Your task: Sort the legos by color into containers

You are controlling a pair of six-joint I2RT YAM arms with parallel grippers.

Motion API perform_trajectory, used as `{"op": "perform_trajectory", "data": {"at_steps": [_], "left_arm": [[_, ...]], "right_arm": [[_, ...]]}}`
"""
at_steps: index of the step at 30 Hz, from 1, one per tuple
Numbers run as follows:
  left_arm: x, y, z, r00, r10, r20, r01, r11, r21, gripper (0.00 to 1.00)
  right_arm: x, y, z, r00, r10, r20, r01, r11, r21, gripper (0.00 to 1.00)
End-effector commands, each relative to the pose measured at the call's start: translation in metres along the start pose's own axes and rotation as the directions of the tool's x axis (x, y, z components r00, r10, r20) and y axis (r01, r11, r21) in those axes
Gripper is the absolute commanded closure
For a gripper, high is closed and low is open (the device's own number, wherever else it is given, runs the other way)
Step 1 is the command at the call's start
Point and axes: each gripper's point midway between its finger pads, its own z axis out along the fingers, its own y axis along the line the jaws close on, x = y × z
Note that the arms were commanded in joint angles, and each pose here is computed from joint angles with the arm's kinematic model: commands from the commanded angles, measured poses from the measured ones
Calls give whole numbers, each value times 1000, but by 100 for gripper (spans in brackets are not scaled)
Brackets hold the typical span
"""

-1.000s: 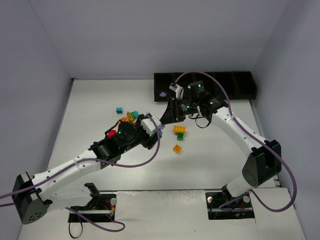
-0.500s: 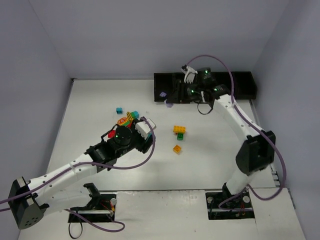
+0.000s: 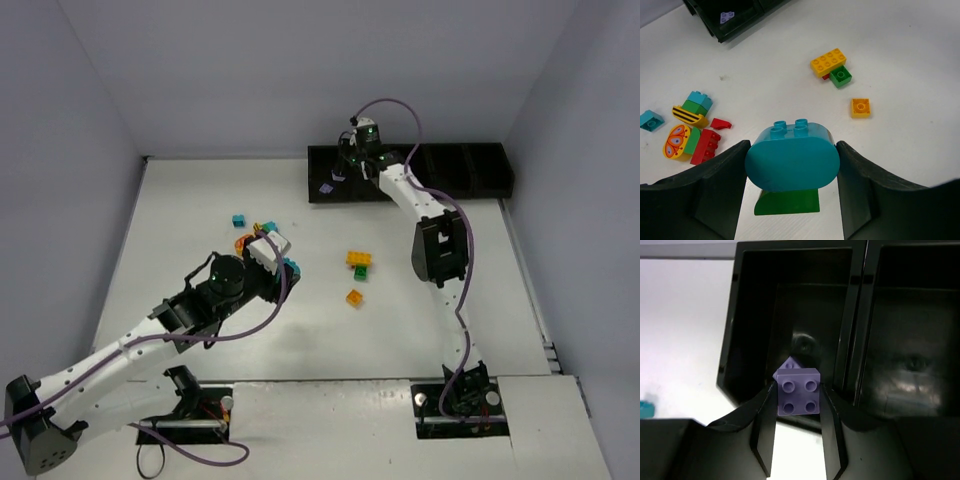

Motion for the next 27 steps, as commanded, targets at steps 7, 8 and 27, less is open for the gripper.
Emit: {"op": "perform_trajectory", "data": {"at_steps": [7,8,27], "left_arm": [[-14,6,-7,997,-59,54,61,998,-27,100],[-15,5,-7,997,-61,55,62,998,-23,100],[-61,6,10,982,99,158,-105,994,33,100]], "right_arm": [[-70,23,5,973,-14,231,30,997,-68,80],[-69,24,5,974,-17,227,35,997,-75,62],[-20,132,-210,998,-50,36,61,763,-643,37]]}}
